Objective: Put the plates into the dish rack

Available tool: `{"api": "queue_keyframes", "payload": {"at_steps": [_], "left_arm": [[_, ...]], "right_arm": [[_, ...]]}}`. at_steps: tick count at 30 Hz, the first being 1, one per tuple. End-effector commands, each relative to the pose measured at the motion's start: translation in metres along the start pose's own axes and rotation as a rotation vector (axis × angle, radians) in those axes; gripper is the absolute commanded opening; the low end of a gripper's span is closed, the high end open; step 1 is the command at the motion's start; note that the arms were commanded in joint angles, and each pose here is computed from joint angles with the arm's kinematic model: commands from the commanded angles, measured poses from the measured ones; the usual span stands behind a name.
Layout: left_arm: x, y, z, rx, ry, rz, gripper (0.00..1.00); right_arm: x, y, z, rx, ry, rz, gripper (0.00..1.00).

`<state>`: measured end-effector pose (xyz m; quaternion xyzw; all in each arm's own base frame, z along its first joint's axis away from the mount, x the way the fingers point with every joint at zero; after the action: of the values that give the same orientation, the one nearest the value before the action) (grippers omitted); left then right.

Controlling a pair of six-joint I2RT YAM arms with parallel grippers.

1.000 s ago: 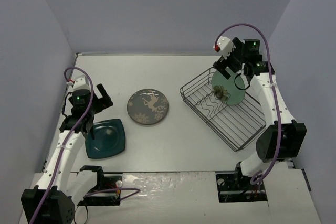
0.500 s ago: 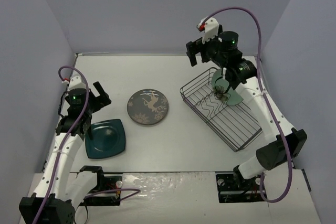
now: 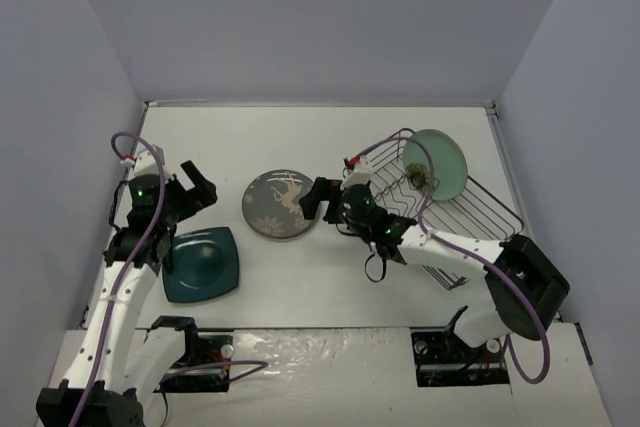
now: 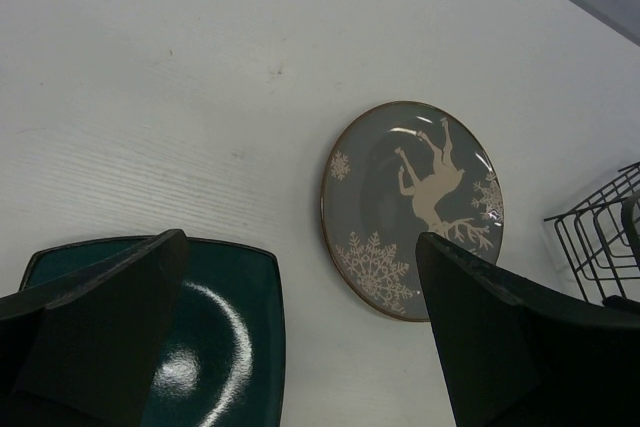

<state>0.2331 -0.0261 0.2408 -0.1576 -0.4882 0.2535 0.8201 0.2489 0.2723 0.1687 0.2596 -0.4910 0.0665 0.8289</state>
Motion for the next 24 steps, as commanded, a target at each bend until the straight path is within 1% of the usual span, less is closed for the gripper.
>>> {"api": "queue_keyframes", "payload": {"at_steps": [1,3,6,14,18,23,24], "left_arm": [[0.005,-0.011,0.008,-0.088,-0.052,0.047,0.97],[0.003,-0.010,0.010,-0.091,-0.051,0.048,0.97],[0.001,-0.009,0.013,-0.098,-0.054,0.047,0.97],[0.002,-0.008,0.015,-0.079,-0.052,0.062,0.97],[0.002,-0.007,0.015,-0.059,-0.049,0.062,0.97],[0.002,-0.006,0.015,-0.055,-0.058,0.062,0.97],[0.002,-0.005,0.016,-0.053,-0.058,0.061,0.97]], "right_arm": [[0.006,0.025,-0.012,0.089,-0.182,-0.322,1.00],[-0.013,0.016,-0.016,0.078,-0.183,-0.382,1.00],[-0.023,0.010,-0.025,0.052,-0.200,-0.441,1.00],[-0.053,0.000,-0.060,0.014,-0.160,-0.498,0.99],[-0.065,-0.010,-0.070,-0.013,-0.143,-0.546,0.92],[-0.077,-0.018,-0.079,-0.019,-0.112,-0.566,0.85],[-0.080,-0.020,-0.081,-0.024,-0.105,-0.579,0.82]]}}
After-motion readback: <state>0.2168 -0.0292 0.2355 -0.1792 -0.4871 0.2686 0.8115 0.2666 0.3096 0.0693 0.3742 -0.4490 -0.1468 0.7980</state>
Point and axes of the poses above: each gripper's point midway between its finger pads, its own z axis back along the fingers, its own y axis along the line the jaws close on, x = y × z, the point moved 7 cm from there along z, back along the fingers, and after that the axes turned 8 degrees about z, right-handed, at the moved point
